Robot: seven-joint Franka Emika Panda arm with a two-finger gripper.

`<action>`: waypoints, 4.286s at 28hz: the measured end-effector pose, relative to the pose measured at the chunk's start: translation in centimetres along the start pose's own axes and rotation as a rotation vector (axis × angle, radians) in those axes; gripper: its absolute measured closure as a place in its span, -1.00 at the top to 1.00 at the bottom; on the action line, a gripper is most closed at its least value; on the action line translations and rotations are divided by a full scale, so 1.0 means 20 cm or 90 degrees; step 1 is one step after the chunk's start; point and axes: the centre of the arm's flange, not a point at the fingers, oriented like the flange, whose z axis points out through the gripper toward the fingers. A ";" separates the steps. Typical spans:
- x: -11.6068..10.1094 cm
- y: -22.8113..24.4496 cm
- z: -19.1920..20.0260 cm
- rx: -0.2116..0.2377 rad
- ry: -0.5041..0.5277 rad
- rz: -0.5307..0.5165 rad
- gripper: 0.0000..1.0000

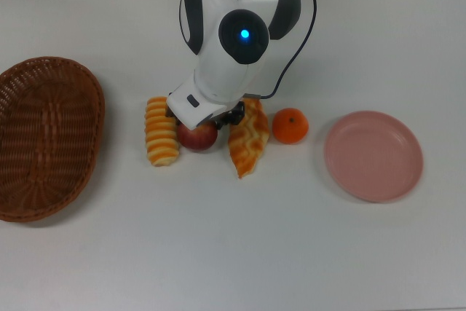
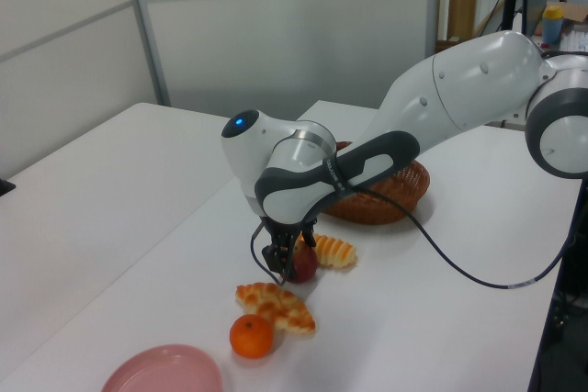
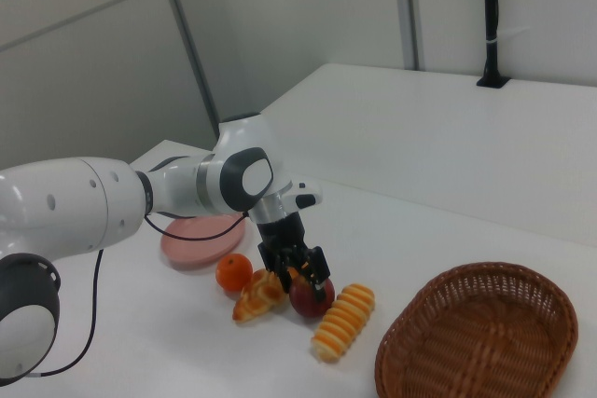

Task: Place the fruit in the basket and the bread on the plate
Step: 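Lift the apple, carry it over the basket and release it, then move the gripper to the striped bread roll and grasp it, then carry the striped roll onto the pink plate and release it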

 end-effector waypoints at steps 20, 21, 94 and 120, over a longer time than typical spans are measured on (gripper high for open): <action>-0.26 1.30 -0.50 0.085 0.064 0.122 0.72; -0.27 1.40 -0.46 0.085 0.063 0.124 0.71; -0.03 0.48 0.25 0.084 -0.069 -0.039 0.36; -0.22 -0.40 -0.69 0.079 0.072 -0.074 -0.78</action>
